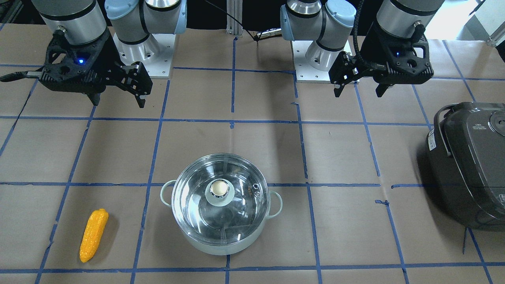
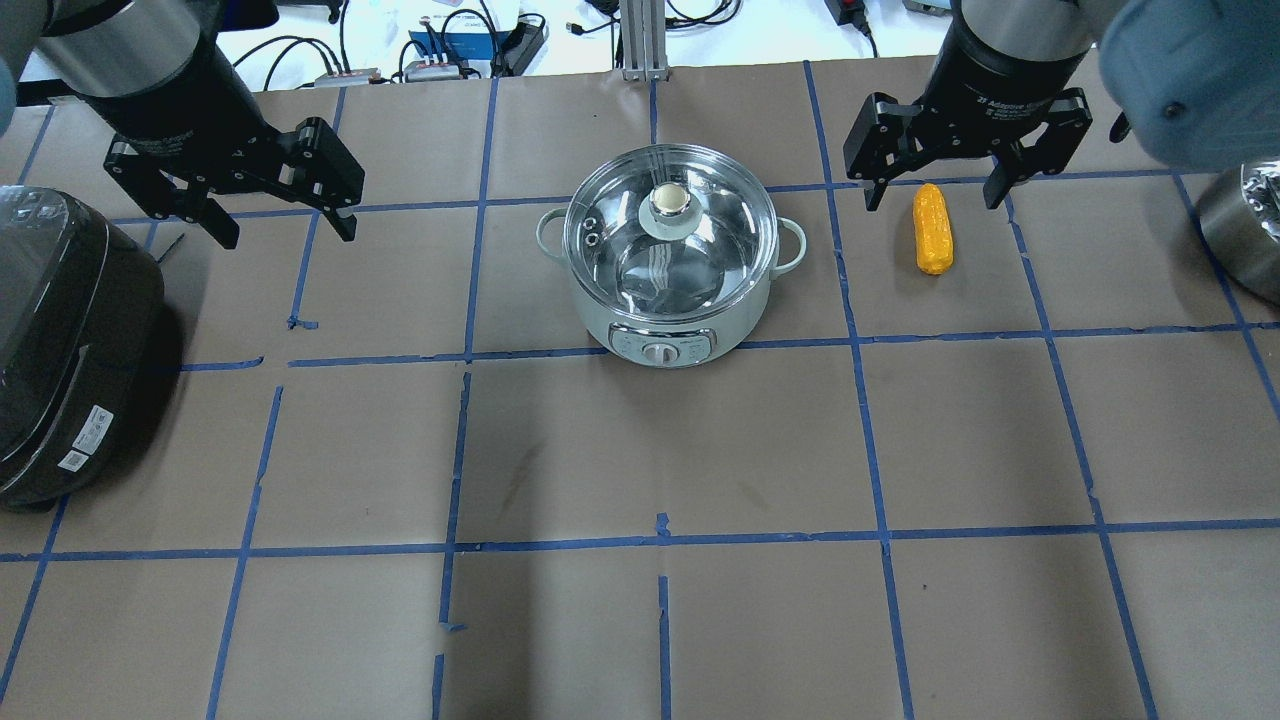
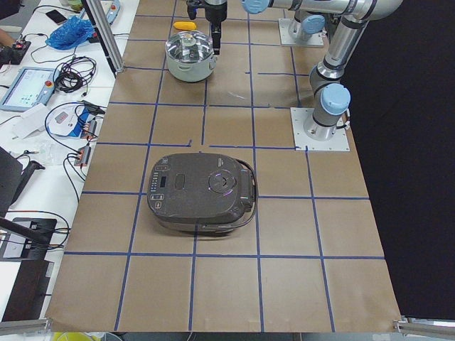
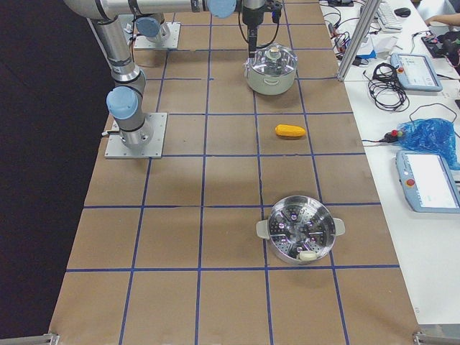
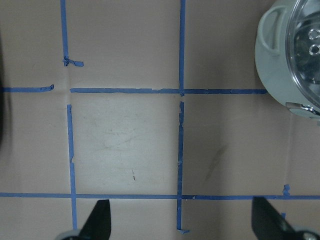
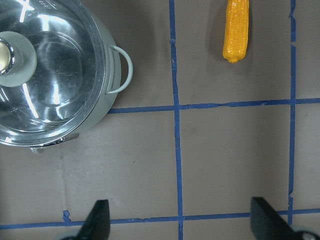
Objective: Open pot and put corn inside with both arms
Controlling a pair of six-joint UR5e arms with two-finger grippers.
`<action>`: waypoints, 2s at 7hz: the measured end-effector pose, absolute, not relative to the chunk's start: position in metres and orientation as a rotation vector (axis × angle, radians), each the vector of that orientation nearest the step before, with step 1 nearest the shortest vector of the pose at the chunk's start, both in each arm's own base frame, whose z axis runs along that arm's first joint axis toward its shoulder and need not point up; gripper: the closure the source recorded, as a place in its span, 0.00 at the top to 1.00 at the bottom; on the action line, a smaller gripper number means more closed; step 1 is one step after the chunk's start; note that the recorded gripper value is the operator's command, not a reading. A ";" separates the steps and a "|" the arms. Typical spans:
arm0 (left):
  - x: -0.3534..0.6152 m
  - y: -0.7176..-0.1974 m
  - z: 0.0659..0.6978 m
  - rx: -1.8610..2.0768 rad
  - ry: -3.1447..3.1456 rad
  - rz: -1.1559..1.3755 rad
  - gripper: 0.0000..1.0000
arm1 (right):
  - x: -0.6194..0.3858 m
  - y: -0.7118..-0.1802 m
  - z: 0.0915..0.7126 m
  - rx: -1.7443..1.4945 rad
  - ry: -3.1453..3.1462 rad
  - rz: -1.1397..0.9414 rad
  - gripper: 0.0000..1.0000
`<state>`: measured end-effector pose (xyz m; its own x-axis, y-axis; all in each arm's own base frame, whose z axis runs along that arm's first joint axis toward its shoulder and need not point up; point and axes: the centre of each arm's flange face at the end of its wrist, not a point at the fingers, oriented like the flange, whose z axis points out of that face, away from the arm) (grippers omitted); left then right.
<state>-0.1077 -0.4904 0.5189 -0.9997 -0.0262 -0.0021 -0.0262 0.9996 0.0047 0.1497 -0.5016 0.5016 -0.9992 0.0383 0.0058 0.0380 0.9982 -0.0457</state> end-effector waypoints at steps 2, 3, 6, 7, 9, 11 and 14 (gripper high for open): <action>-0.108 -0.491 0.518 -0.040 3.140 0.011 1.00 | 0.149 -0.497 0.499 -0.061 -3.134 0.063 1.00; -0.108 -0.491 0.517 -0.040 3.140 0.012 1.00 | 0.149 -0.495 0.499 -0.062 -3.135 0.063 1.00; -0.109 -0.486 0.517 -0.037 3.140 0.016 1.00 | 0.149 -0.494 0.499 -0.063 -3.135 0.063 1.00; -0.110 -0.479 0.513 -0.037 3.139 0.027 1.00 | 0.149 -0.494 0.499 -0.063 -3.134 0.062 1.00; -0.107 -0.487 0.503 -0.043 3.138 -0.001 1.00 | 0.149 -0.493 0.499 -0.063 -3.133 0.061 1.00; -0.141 -0.522 0.481 -0.005 3.134 -0.132 1.00 | 0.149 -0.493 0.498 -0.063 -3.133 0.059 1.00; -0.255 -0.563 0.460 -0.079 3.176 -0.307 1.00 | 0.149 -0.493 0.496 -0.063 -3.133 0.054 1.00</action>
<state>-0.2551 -0.5629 0.4599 -0.9975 -0.0442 0.0544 -0.0538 0.9803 -0.1902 0.1486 -0.4928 0.4961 -0.9992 0.0403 0.0067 0.0400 0.9986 -0.0345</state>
